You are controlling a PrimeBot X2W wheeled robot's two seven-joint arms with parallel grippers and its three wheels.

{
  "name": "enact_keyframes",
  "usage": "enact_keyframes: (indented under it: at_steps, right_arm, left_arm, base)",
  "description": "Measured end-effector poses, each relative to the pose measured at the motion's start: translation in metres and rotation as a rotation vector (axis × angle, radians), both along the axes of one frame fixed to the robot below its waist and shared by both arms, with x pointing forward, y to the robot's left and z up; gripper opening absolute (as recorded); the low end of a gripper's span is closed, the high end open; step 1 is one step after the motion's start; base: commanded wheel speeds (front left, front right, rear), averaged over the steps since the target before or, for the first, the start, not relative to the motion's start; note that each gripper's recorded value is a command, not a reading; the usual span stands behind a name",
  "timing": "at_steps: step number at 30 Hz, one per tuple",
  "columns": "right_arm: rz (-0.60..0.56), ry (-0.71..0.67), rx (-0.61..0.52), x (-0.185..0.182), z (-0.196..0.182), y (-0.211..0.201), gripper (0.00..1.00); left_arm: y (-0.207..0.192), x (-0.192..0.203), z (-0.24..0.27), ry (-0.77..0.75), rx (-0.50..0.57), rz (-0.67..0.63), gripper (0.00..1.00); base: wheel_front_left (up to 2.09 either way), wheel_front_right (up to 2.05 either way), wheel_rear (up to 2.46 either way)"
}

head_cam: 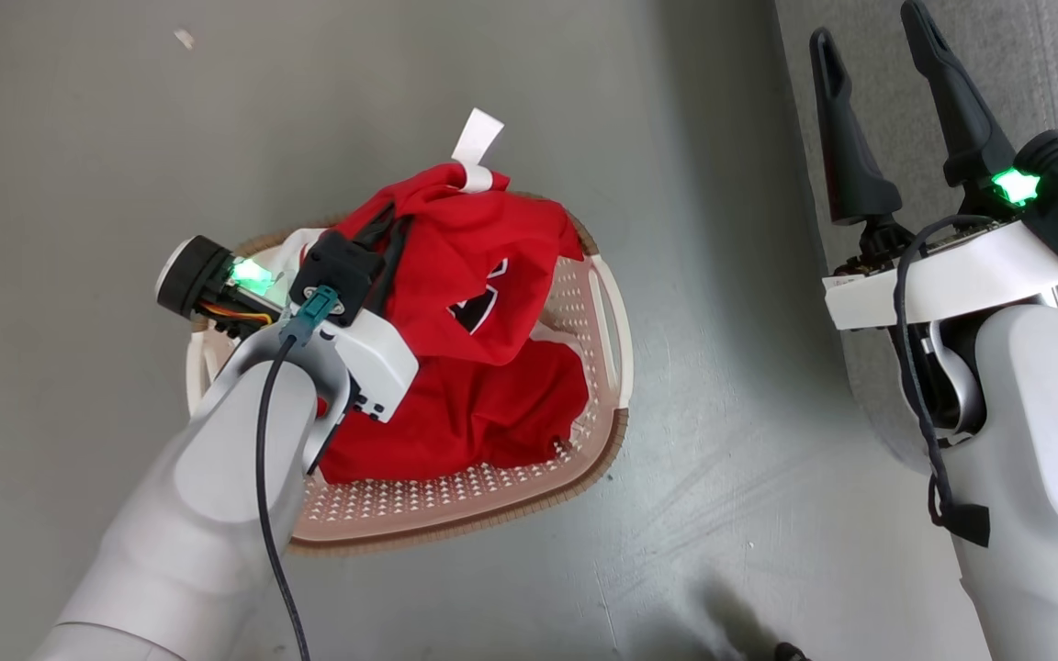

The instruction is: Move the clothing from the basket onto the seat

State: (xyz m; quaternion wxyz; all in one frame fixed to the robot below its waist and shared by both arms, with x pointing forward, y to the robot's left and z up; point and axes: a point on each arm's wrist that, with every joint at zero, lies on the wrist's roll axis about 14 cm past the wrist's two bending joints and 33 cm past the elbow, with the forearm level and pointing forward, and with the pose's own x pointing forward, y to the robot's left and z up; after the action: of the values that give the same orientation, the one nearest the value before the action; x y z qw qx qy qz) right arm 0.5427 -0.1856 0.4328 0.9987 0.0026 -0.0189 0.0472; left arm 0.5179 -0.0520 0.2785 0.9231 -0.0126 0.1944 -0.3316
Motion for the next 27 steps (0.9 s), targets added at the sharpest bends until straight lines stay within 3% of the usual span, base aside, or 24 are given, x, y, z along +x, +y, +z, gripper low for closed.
enact_keyframes:
  at_steps: [11, 27]
  right_arm:
    - [0.01, -0.018, 0.009, -0.012, 0.02, 0.007, 1.0]
    - [0.059, -0.01, -0.019, -0.048, 0.043, 0.022, 1.0]
  left_arm:
    - [-0.003, 0.012, 0.065, -0.078, -0.11, 0.016, 0.0]
    - [-0.003, 0.008, 0.152, -0.2, -0.135, -0.005, 0.0]
  base:
    - [0.0, 0.0, 0.0]
    - [0.0, 0.0, 0.0]
